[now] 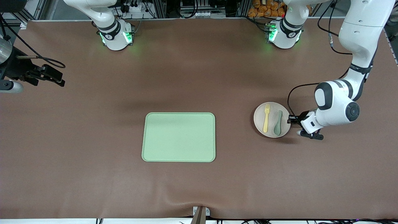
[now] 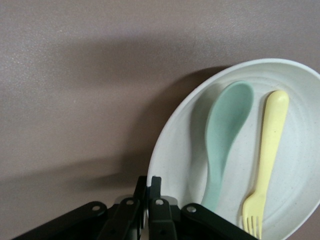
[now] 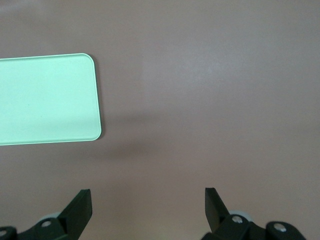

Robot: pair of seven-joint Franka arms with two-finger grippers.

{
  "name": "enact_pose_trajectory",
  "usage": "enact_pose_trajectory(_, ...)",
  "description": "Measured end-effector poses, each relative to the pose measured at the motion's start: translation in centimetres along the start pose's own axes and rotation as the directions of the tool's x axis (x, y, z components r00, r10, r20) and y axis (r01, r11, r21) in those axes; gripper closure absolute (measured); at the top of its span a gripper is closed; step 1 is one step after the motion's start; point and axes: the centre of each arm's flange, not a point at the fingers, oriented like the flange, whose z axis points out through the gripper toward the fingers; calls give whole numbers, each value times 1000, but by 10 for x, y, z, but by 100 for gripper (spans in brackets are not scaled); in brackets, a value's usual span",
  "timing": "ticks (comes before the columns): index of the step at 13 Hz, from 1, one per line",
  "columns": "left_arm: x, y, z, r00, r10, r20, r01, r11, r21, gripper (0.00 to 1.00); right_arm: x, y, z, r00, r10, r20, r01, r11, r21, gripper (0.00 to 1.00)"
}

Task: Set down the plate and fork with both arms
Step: 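Close the left gripper on the plate rim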

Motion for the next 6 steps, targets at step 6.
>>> enact_pose_trajectory(6,2,7,2,1000,16,1,-16,1000,-1,96,0,0,0,1000,0,-1,0,1000,0,0)
